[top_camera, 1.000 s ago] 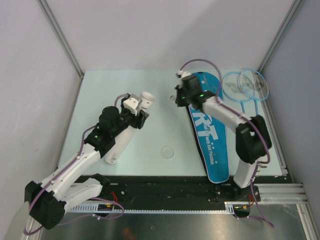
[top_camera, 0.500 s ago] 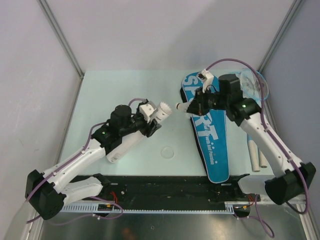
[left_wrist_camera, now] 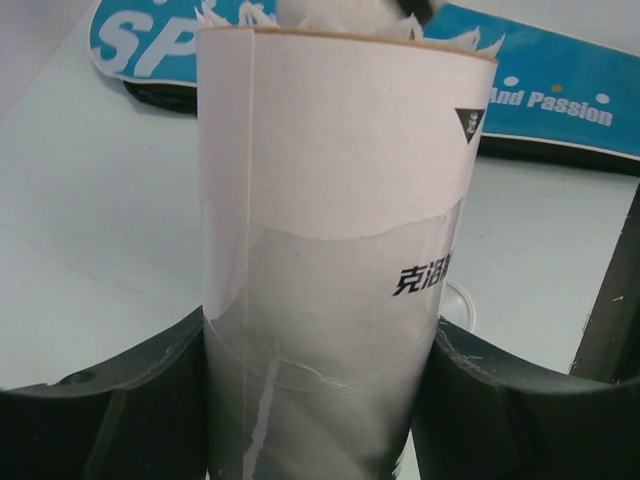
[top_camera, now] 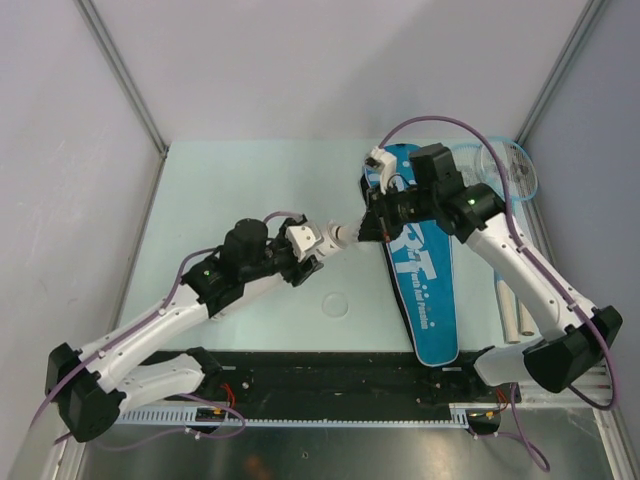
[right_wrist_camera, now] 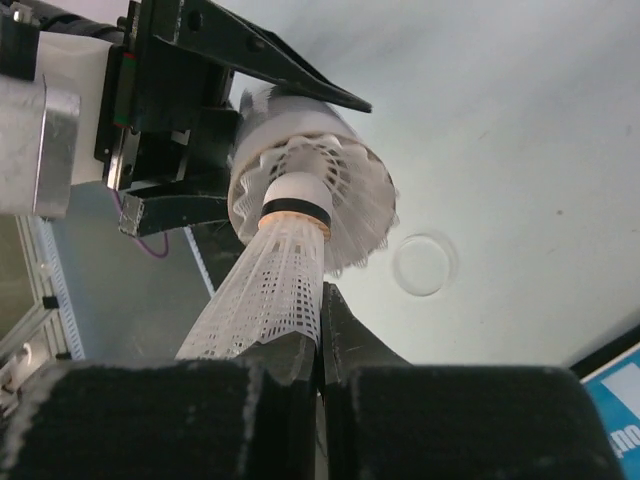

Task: Pack up the badminton gear

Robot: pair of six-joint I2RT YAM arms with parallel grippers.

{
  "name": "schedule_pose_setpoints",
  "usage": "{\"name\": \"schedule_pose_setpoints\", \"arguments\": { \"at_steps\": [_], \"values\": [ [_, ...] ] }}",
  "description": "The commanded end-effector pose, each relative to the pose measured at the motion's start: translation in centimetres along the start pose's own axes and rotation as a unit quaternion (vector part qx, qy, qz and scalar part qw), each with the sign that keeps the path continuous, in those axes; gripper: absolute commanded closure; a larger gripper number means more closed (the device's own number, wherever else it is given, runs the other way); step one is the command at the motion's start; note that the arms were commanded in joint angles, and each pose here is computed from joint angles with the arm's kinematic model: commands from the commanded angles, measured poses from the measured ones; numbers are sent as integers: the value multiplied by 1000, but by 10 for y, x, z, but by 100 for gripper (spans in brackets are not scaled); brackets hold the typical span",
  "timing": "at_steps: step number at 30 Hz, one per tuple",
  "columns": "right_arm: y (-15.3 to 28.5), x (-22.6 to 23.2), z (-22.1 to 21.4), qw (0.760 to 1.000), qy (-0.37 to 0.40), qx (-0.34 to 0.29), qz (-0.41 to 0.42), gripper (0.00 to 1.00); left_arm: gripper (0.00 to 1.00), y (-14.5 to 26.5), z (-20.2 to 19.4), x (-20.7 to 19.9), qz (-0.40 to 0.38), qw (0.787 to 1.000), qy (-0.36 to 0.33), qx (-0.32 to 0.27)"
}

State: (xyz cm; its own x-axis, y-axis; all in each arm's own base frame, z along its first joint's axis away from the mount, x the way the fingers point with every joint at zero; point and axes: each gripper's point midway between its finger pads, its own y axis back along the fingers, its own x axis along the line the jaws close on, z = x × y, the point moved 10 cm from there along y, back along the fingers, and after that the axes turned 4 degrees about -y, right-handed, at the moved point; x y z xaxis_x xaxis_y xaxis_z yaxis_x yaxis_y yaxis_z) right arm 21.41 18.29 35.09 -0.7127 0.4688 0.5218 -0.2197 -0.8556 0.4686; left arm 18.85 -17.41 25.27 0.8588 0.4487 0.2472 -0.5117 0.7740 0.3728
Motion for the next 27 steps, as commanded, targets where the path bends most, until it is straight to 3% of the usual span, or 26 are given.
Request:
{"name": "schedule_pose_setpoints", "arguments": {
  "at_steps": [1, 4, 7, 8, 10, 11, 18, 22, 27],
  "values": [
    [-6, 10, 7, 1000, 20, 16, 6, 100, 95, 9, 15, -4, -18, 995, -88, -53],
    [-12, 11, 11, 1000, 21, 21, -9, 94, 95, 14, 18, -6, -18, 993, -96, -70],
    [-13, 12, 11, 999, 23, 15, -32, 72, 95, 17, 19, -7, -14, 992, -99, -81],
    [-12, 12, 11, 999, 24, 9, -40, 60, 96, 18, 20, -7, -12, 991, -100, -86],
    [-14, 13, 11, 999, 22, -2, -37, 50, 96, 20, 20, -8, -10, 990, -102, -93],
    [-12, 15, 11, 999, 23, -9, -35, 41, 95, 21, 21, -8, -8, 990, -103, -97],
    [-37, 29, 9, 999, 11, -30, -38, 27, 96, 22, 24, -6, 4, 990, -95, -105],
    [-59, 35, -1, 999, -6, -43, -29, 14, 98, 25, 26, -4, 21, 990, -89, -111],
    [-95, 36, -12, 998, -32, -55, -26, 12, 98, 33, 30, -4, 38, 985, -90, -141]
  ]
}}
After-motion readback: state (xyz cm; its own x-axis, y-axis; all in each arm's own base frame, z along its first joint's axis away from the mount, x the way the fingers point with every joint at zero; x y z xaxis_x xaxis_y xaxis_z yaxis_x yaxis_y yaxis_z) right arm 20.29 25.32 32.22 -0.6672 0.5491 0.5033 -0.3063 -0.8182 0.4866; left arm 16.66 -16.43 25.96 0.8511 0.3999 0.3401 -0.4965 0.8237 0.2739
